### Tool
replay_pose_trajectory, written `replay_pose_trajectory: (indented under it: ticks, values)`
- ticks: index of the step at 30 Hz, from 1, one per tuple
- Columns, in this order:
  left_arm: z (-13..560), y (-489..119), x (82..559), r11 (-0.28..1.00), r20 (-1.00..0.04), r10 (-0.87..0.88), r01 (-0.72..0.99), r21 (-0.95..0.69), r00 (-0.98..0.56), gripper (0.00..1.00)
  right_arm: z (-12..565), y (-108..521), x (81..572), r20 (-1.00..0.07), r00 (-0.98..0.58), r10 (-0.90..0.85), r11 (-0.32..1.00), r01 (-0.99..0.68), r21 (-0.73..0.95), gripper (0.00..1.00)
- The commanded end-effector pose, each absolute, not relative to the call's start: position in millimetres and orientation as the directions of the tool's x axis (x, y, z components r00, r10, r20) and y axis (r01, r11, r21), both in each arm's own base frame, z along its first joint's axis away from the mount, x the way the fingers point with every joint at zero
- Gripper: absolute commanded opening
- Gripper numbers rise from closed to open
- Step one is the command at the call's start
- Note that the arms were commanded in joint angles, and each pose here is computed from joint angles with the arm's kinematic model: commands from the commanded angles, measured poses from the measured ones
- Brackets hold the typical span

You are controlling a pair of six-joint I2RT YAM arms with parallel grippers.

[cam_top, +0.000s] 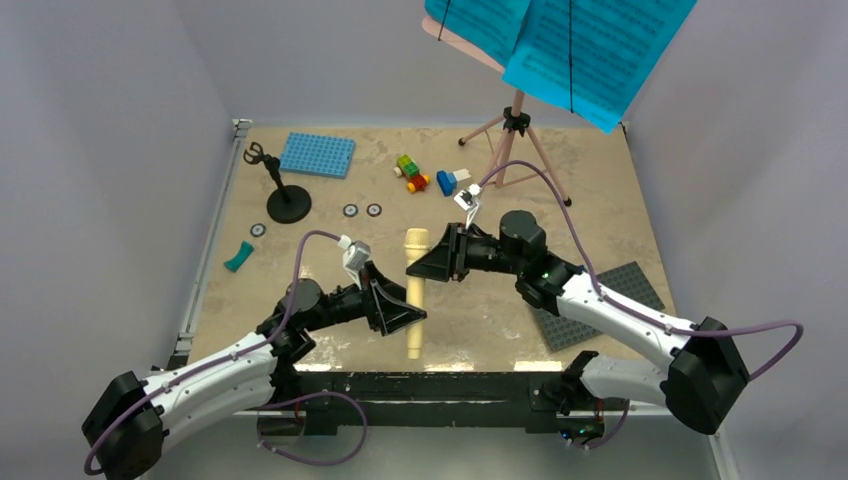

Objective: Pack up the instrument practice props

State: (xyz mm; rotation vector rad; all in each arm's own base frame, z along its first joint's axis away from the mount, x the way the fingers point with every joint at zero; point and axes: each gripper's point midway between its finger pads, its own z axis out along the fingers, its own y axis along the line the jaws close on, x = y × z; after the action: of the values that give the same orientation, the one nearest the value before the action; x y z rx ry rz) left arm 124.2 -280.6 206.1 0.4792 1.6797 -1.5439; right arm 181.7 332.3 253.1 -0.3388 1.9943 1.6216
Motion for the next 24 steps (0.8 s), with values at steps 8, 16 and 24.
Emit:
replay_pose_trajectory:
  ticks: [8, 16, 24]
  values:
    - [225.0, -278.0, 134.8, 0.207, -0.777, -0.314, 0.759, -0.617, -0.546, 0.0, 276.3, 333.3, 171.6, -0.629, -0.768, 0.123, 0.206, -0.6, 0.773, 0.4]
    - [186.5, -198.6, 197.3, 0.706, -0.774, -0.421, 0.364, -0.607, -0.473, 0.0, 244.6, 289.3, 177.8, -0.689, -0.717, 0.103, 0.46, -0.58, 0.672, 0.87]
    - [121.5, -131.7, 233.1, 0.809, -0.634, -0.519, -0.09, -0.581, -0.573, 0.0, 202.9, 266.6, 168.1, -0.68, -0.729, 0.081, 0.539, -0.542, 0.645, 0.88]
